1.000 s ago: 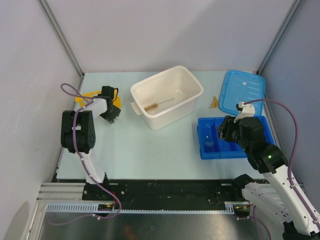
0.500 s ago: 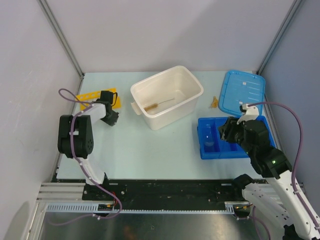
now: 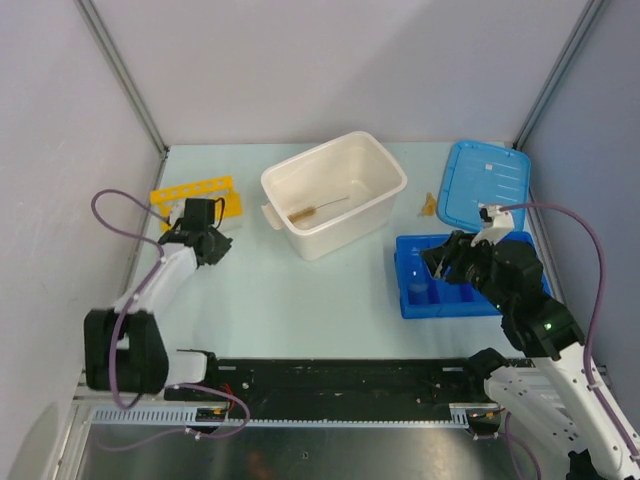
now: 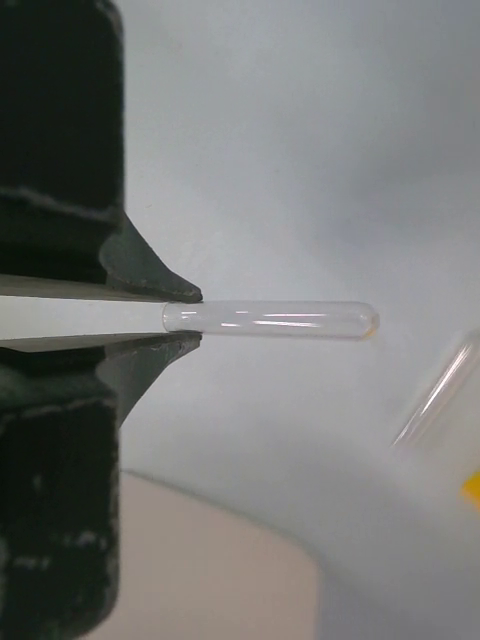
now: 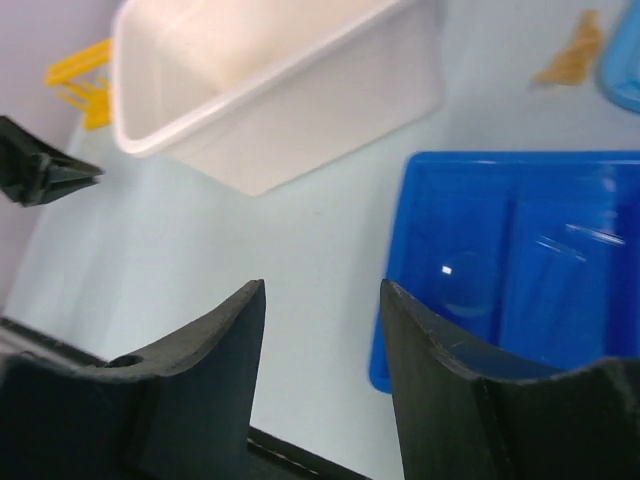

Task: Organize the chemistry lab equipment

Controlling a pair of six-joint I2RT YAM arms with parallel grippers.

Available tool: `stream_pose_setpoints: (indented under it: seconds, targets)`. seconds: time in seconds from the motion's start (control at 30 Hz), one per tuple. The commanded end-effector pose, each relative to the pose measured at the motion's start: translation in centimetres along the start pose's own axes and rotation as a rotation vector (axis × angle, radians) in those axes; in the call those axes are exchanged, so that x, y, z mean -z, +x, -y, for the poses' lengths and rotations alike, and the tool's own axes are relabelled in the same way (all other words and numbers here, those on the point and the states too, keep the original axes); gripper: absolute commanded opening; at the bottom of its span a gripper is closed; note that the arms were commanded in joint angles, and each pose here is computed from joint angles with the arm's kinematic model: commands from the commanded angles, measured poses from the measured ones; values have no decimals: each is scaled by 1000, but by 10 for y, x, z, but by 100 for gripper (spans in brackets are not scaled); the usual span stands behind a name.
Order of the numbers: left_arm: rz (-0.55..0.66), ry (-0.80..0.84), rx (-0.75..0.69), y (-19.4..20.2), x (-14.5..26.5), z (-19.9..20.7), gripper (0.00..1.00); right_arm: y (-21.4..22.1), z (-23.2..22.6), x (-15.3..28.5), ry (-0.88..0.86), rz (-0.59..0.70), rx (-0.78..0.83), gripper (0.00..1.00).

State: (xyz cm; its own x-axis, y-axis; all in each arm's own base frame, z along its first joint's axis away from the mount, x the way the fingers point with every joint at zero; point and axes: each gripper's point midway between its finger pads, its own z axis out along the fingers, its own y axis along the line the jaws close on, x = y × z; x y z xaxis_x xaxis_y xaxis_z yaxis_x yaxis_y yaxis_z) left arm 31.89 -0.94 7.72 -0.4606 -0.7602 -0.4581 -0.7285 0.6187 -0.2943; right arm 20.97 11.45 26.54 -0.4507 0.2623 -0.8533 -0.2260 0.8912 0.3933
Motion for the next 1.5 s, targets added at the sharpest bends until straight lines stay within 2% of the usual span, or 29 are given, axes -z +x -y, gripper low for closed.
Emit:
stream_pose_setpoints:
  seconds: [0.0, 0.17, 0.3, 0.47, 0.77, 0.97, 1.33, 1.47]
  targets:
    - [63, 239, -219, 9, 51, 35, 12, -10, -53, -16, -250, 8, -55, 55]
    - [74, 617, -515, 51, 123, 86, 14, -21, -114, -39, -495, 10, -46, 55]
    - [67, 855, -654, 84, 168, 101, 14, -25, -156, -54, -634, 3, -11, 55]
    - [63, 1070, -702, 106, 197, 104, 13, -12, -196, -71, -691, -30, 32, 56]
    - [46, 1396, -746, 130, 251, 107, 13, 9, -234, -96, -708, -56, -106, 51]
    - [38, 1490, -715, 134, 266, 106, 14, 7, -244, -105, -686, -27, -200, 41]
    - [36, 1529, -707, 135, 274, 104, 11, 16, -257, -108, -716, -31, -208, 37]
    - [28, 1526, -702, 136, 273, 106, 14, 18, -257, -107, -711, -32, -196, 23]
